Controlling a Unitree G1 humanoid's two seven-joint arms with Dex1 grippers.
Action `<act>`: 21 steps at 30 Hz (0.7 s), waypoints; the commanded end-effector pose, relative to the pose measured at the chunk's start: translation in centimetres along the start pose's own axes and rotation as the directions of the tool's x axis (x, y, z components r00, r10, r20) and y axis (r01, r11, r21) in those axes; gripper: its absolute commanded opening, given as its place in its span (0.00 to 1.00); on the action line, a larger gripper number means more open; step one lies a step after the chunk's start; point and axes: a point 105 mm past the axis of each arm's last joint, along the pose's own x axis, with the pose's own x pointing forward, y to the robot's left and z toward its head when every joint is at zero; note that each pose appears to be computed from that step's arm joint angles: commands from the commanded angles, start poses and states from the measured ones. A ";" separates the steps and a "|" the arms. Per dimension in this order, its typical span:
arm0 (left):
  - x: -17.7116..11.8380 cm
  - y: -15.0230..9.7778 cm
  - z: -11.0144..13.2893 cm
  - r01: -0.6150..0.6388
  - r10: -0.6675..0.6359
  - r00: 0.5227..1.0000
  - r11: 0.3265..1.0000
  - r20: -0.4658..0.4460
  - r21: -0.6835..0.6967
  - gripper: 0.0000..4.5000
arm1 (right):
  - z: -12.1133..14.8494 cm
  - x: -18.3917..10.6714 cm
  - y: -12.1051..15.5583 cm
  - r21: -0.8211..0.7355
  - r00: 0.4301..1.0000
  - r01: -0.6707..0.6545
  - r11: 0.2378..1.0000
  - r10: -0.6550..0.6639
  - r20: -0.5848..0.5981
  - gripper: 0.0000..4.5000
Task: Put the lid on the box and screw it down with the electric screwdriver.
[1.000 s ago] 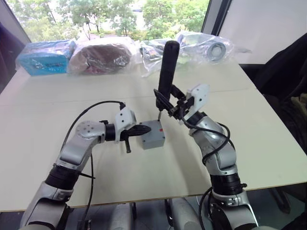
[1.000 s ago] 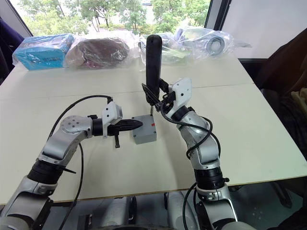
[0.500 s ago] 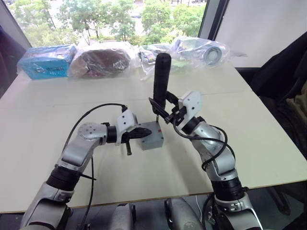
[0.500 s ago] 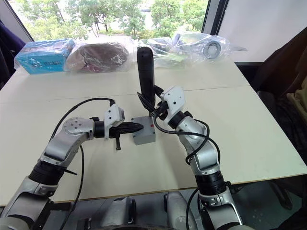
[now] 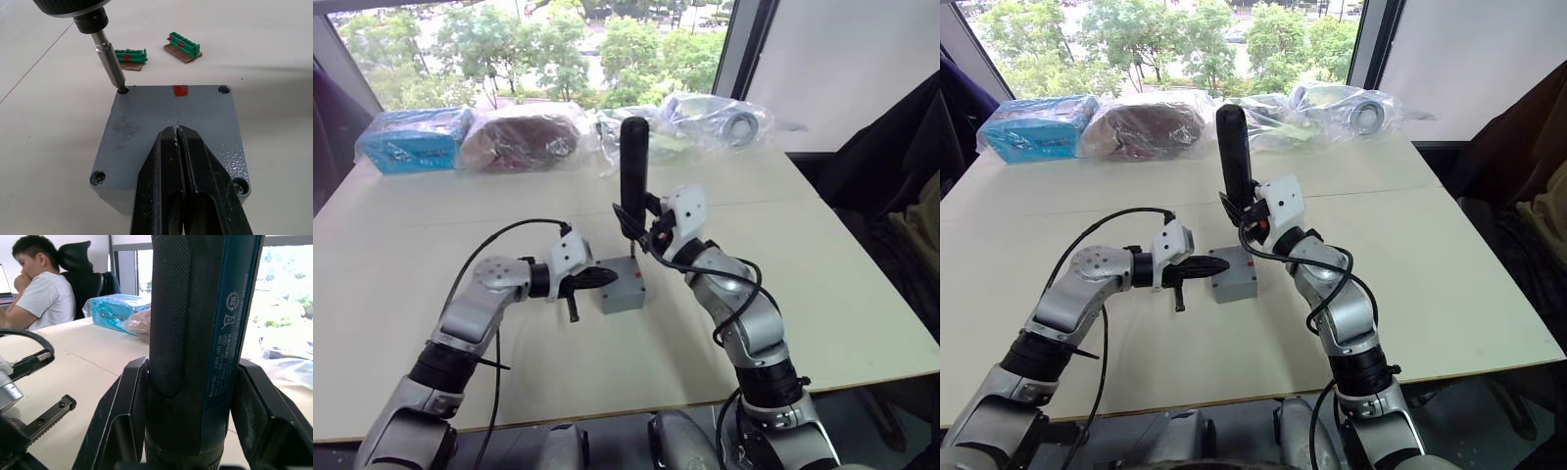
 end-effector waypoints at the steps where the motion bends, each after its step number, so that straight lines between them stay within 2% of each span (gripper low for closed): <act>1: -0.2 0.0 -1.1 -0.013 0.012 0.999 1.000 -0.036 -0.013 0.00 | -7.0 -1.2 0.2 0.085 0.963 0.032 0.996 -0.007 -0.270 0.41; 8: -0.1 -0.2 -1.0 -0.004 0.004 0.999 1.000 -0.033 -0.012 0.00 | -5.9 -0.9 -0.1 0.052 0.977 0.022 0.998 -0.011 -0.214 0.41; 18: -0.2 -0.4 -0.8 0.002 -0.003 1.000 1.000 -0.022 -0.016 0.00 | -2.5 -1.0 -1.0 -0.032 0.997 0.028 0.999 -0.030 -0.068 0.41; 21: -0.2 -0.5 -0.5 0.004 -0.004 1.000 1.000 -0.011 -0.013 0.00 | -0.4 -1.0 -0.9 -0.056 1.000 0.023 0.998 -0.022 0.009 0.41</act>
